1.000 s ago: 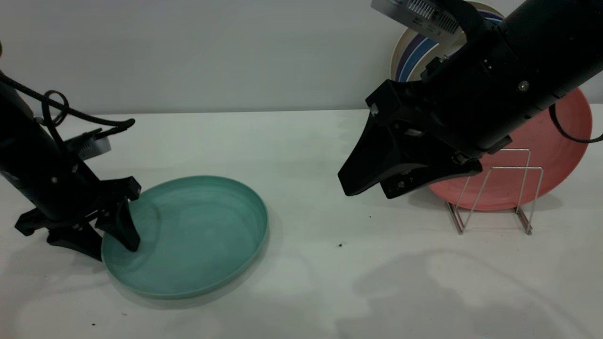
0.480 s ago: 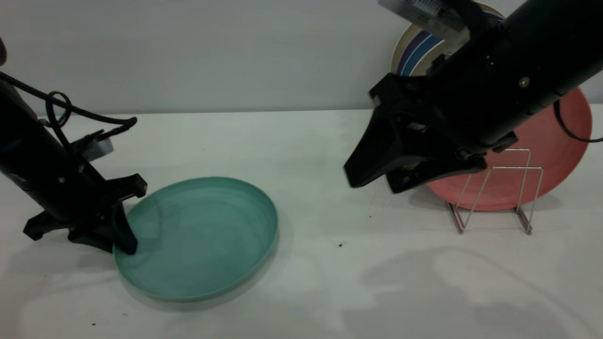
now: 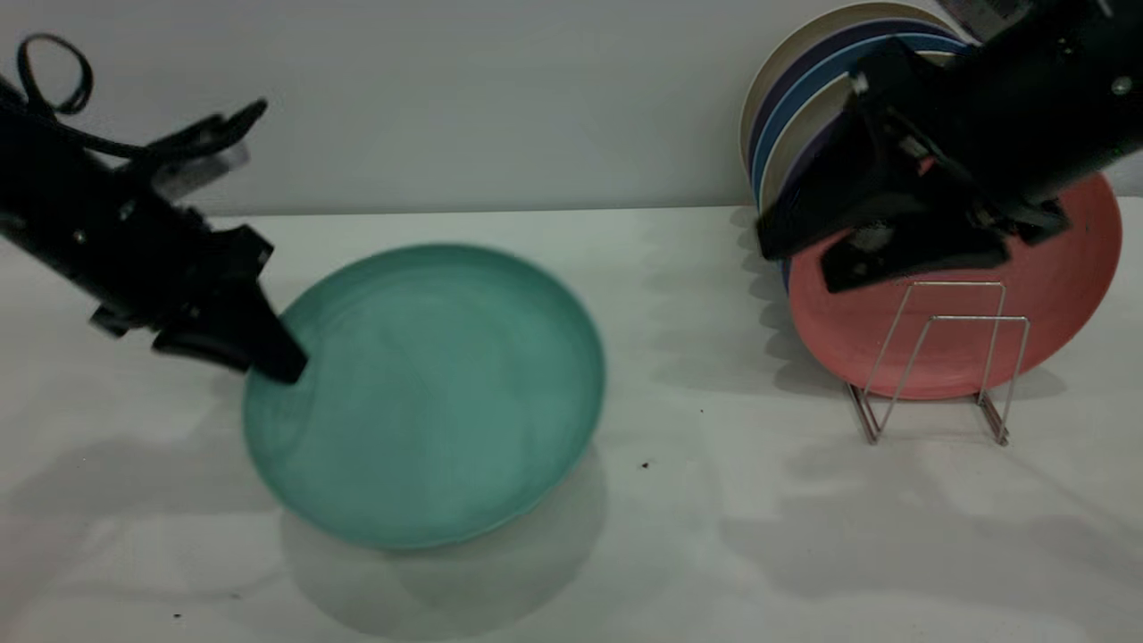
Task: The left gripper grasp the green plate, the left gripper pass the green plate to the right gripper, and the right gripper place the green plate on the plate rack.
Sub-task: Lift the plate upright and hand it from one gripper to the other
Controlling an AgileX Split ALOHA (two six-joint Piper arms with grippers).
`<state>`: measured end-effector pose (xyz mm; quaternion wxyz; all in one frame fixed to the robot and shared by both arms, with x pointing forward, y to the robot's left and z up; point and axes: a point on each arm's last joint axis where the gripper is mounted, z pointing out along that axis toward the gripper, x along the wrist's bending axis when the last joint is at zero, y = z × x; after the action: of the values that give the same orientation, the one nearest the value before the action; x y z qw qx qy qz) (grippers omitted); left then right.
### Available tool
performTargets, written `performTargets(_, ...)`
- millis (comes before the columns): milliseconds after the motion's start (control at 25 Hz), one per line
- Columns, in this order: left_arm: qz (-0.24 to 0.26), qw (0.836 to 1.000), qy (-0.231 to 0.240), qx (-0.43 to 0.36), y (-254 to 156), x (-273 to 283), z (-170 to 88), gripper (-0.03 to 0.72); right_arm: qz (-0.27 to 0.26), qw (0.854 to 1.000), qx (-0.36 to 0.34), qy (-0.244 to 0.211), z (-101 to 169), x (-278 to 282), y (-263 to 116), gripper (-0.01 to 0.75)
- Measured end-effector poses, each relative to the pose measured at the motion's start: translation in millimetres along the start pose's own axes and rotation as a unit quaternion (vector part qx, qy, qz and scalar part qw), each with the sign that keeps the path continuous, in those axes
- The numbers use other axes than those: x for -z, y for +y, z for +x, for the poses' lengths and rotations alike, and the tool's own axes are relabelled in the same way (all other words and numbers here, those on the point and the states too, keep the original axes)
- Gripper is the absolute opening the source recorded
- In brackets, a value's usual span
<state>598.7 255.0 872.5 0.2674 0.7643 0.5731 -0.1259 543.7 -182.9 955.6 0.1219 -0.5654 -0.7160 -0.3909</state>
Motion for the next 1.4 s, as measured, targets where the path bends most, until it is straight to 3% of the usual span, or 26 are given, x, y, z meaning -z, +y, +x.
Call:
performTargets(160,-0.005,0.997,-0.052,-0.052,2,-4,-17,0.018,0.033,0.998,-0.006,0.055,-5,-20,10,0.511)
performTargets(440,-0.017,0.996,-0.074,-0.055,5,-6,-24,0.018,0.063,0.993,-0.035,0.094,-21,-49,18,0.511)
performTargets(800,-0.021,0.994,-0.090,-0.065,5,-7,-29,0.018,0.068,0.991,-0.060,0.102,-31,-62,14,0.511)
performTargets(1160,-0.039,0.992,-0.108,-0.059,12,-19,-52,0.018,0.061,0.990,-0.058,0.110,-27,-64,15,0.505)
performTargets(1280,-0.042,0.992,-0.105,-0.058,12,-20,-53,0.018,0.061,0.990,-0.056,0.111,-26,-64,15,0.444)
performTargets(1400,-0.043,0.992,-0.105,-0.058,13,-20,-53,0.018,0.061,0.991,-0.055,0.110,-26,-64,15,0.298)
